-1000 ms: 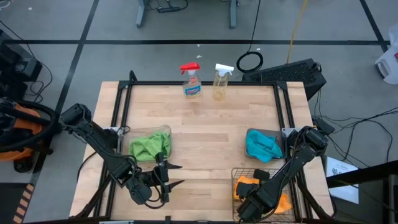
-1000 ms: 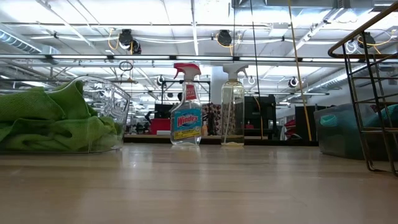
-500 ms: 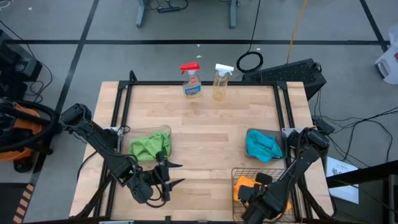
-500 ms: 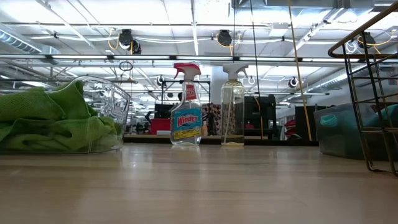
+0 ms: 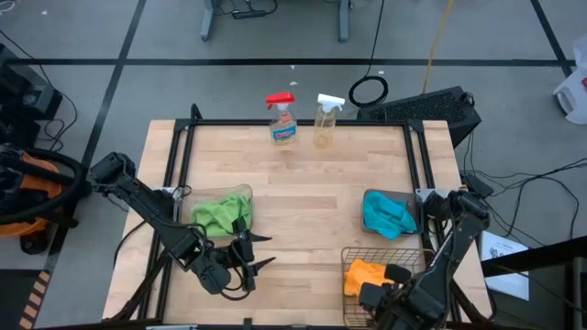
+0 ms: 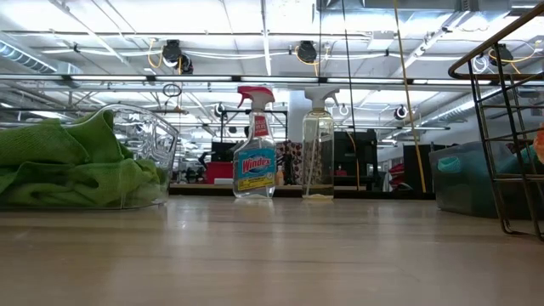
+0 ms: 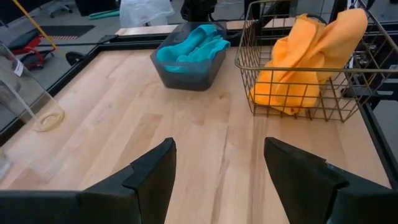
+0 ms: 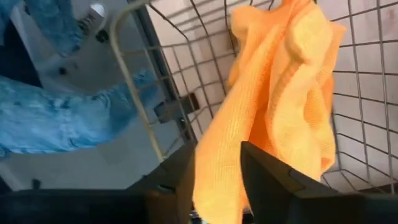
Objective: Sort microfiber towel by color & place in baskets
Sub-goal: Put the yellow microfiber cloth into the metal wire basket
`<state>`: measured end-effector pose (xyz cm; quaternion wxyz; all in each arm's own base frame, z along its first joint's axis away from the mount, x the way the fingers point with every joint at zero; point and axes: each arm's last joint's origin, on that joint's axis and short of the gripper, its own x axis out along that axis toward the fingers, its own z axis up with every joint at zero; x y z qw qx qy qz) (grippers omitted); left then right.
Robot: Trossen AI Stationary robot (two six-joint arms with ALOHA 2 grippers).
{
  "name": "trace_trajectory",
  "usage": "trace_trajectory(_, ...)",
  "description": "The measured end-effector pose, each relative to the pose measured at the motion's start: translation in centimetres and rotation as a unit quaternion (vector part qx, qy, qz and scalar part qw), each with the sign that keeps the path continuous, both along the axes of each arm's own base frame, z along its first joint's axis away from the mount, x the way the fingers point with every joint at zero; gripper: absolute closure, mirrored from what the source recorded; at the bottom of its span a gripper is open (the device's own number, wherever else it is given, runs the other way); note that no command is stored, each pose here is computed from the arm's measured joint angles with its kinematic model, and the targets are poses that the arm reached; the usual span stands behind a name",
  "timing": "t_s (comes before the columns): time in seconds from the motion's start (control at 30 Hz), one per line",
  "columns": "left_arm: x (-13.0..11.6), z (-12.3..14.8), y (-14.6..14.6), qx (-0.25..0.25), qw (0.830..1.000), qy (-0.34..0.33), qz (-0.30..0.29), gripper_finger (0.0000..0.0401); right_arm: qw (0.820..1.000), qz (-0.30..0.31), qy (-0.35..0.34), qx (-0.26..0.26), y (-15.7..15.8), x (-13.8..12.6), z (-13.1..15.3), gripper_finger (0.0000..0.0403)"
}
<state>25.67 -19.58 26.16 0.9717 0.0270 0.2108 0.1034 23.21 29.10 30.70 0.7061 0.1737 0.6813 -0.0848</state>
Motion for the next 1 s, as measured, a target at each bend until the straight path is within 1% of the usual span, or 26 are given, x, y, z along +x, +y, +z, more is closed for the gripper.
trace_trajectory(0.1,-0.1,0.0,-0.1,0.000,1.000,0.000,-0.002,0.0153,1.000,-0.010,-0.008,0.002,0.2,-0.1,0.3,0.0316)
trace_trajectory(0.17,-0.1,0.0,-0.2,-0.001,1.000,0.000,-0.003,0.0153,1.000,-0.010,-0.011,-0.007,0.3,-0.4,0.1,0.0346)
trace_trajectory(0.23,-0.2,0.0,-0.2,0.000,1.000,0.000,-0.004,0.0153,1.000,-0.010,-0.009,-0.010,0.4,-0.4,-0.5,0.0379)
trace_trajectory(0.3,-0.2,0.0,-0.3,0.000,1.000,0.000,-0.005,0.0153,1.000,-0.009,0.000,-0.020,0.4,-0.4,-1.8,0.0396)
trace_trajectory(0.43,-0.2,0.0,-0.3,0.000,1.000,0.000,-0.005,0.0153,0.998,-0.008,0.027,-0.055,-0.3,-0.4,-5.1,0.0397)
trace_trajectory(0.57,-0.2,0.0,-0.3,0.001,1.000,0.001,-0.005,0.0153,0.995,-0.007,0.055,-0.083,-1.8,-0.2,-8.8,0.0401)
trace_trajectory(0.67,-0.2,0.0,-0.3,0.001,1.000,0.002,-0.006,0.0153,0.995,0.002,0.067,-0.077,-3.0,0.3,-11.5,0.0402)
trace_trajectory(0.77,-0.3,-0.2,-0.2,0.006,1.000,0.009,-0.007,0.0153,0.995,0.014,0.086,-0.051,-4.2,0.7,-13.7,0.0402)
trace_trajectory(0.87,-0.3,-0.3,-0.2,0.009,1.000,0.015,-0.009,0.0153,0.993,0.024,0.114,-0.034,-5.1,1.0,-14.2,0.0402)
trace_trajectory(0.93,-0.4,-0.3,-0.2,0.010,1.000,0.019,-0.011,0.0153,0.993,0.028,0.112,-0.028,-5.6,1.0,-13.4,0.0402)
trace_trajectory(1.0,-0.4,-0.3,-0.1,0.011,1.000,0.021,-0.011,0.0153,0.995,0.028,0.097,-0.013,-6.1,1.0,-12.0,0.0402)
